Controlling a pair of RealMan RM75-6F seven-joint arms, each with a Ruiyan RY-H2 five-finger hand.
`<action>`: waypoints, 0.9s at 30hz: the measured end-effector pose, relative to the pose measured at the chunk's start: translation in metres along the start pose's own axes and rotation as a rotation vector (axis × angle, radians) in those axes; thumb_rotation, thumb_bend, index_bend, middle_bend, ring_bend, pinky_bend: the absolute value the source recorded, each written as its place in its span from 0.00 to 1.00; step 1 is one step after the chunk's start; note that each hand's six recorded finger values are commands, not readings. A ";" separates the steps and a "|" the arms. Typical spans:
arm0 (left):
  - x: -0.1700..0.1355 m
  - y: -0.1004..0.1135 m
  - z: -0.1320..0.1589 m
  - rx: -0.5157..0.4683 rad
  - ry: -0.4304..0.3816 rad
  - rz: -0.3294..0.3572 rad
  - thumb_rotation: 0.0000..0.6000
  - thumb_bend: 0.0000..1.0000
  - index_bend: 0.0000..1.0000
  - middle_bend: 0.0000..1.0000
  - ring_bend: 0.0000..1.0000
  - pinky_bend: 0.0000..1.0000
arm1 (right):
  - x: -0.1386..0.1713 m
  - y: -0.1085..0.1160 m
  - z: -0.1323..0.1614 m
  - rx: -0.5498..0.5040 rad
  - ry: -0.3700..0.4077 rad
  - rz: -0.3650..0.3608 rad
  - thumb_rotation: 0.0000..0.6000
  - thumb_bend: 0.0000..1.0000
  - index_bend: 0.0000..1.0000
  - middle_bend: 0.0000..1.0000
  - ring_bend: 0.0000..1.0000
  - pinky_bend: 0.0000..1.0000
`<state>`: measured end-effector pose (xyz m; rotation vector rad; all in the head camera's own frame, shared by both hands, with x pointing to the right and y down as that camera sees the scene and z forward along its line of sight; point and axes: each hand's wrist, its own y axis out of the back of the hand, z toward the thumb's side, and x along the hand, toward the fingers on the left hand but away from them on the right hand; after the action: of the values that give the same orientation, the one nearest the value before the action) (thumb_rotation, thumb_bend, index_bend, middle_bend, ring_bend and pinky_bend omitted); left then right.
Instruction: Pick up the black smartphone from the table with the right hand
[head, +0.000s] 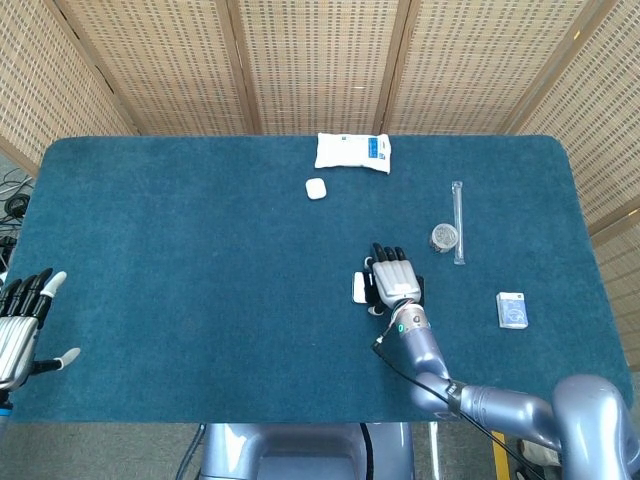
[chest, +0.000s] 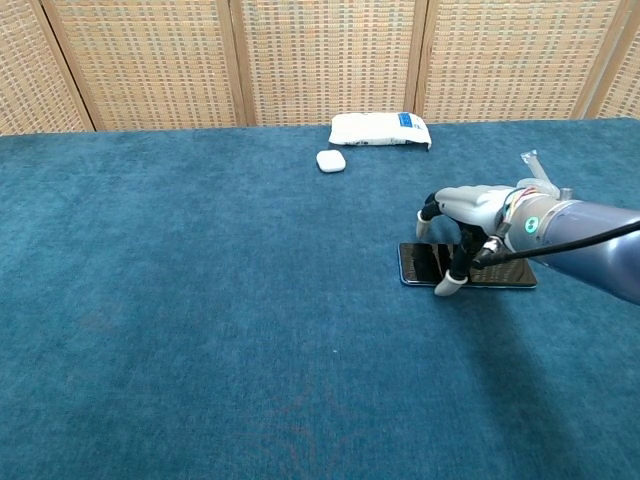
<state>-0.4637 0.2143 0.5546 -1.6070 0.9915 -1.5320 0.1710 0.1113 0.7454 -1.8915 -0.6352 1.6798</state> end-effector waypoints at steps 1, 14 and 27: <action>0.000 0.000 0.000 -0.001 0.001 0.000 1.00 0.00 0.00 0.00 0.00 0.00 | -0.001 0.000 0.000 -0.004 -0.004 0.003 1.00 0.16 0.25 0.00 0.00 0.00; 0.001 0.002 -0.001 -0.009 0.002 0.003 1.00 0.00 0.00 0.00 0.00 0.00 | -0.007 0.000 0.001 0.018 -0.005 -0.006 1.00 0.40 0.55 0.00 0.00 0.00; 0.001 0.002 -0.001 -0.013 0.002 0.003 1.00 0.00 0.00 0.00 0.00 0.00 | 0.009 0.009 0.019 -0.039 0.105 -0.067 1.00 0.41 0.56 0.00 0.00 0.00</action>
<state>-0.4652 0.2127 0.5529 -1.6123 1.0069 -1.5287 0.1533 0.1115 0.7311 -1.9500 -0.6861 1.5256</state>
